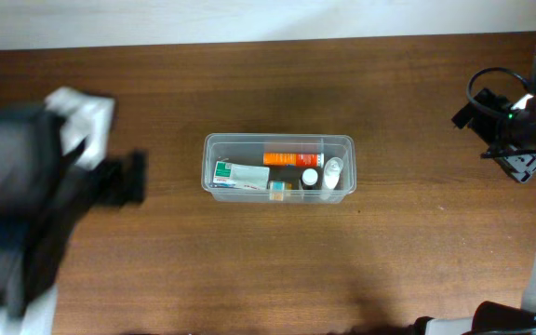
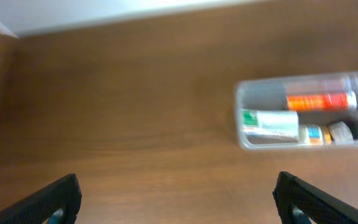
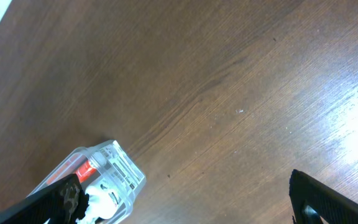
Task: Pack container
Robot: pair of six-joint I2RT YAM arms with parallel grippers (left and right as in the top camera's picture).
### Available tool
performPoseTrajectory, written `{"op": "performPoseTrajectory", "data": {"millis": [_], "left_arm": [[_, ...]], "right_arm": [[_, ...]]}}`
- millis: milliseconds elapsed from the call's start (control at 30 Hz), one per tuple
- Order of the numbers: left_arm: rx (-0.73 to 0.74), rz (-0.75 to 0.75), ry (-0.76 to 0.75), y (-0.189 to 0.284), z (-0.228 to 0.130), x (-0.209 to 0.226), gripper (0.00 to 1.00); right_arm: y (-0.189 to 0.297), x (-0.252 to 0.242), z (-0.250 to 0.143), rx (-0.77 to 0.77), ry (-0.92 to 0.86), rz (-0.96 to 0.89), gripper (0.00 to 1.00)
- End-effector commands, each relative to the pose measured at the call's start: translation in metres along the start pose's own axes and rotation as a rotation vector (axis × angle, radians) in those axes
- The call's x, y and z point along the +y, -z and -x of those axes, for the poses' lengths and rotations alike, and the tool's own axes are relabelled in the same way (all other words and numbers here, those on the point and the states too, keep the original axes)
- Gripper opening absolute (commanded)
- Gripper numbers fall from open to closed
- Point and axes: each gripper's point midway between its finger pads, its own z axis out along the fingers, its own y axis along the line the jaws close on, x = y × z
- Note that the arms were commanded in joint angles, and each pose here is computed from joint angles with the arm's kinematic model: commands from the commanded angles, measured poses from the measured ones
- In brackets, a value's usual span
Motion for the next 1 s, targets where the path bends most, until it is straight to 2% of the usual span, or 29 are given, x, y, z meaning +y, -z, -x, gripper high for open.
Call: {"op": "performPoseTrajectory", "data": {"millis": [0,67,167,333,367,567,800,967], "left_arm": [[-0.158,0.154,0.114,0.066,-0.02,0.03,1.0],[-0.271,0.183,0.169,0.095,-0.039,0.033,1.0],[-0.32,0.179,0.205,0.094,-0.059,0.031,1.0],[-0.338,0.155,0.348,0.039,-0.087,0.026,1.0],[-0.363,0.138,0.444,0.014,-0.09,0.025,1.0],[-0.421,0.075,0.667,-0.042,-0.09,0.021,1.0],[-0.377,0.137,0.67,-0.067,-0.103,0.027,1.0],[-0.295,0.163,0.537,-0.088,-0.115,0.024,1.0]], "right_arm": [[0.0,-0.001,0.002,-0.002,0.0,0.0,0.98],[0.0,-0.001,0.002,-0.002,0.0,0.0,0.98],[0.0,-0.001,0.002,-0.002,0.0,0.0,0.98],[0.0,-0.001,0.002,-0.002,0.001,0.0,0.98],[0.0,-0.001,0.002,-0.002,0.001,0.0,0.98],[0.0,-0.001,0.002,-0.002,0.0,0.0,0.99],[0.0,-0.001,0.002,-0.002,0.001,0.0,0.98],[0.0,-0.001,0.002,-0.002,0.0,0.0,0.98]]}}
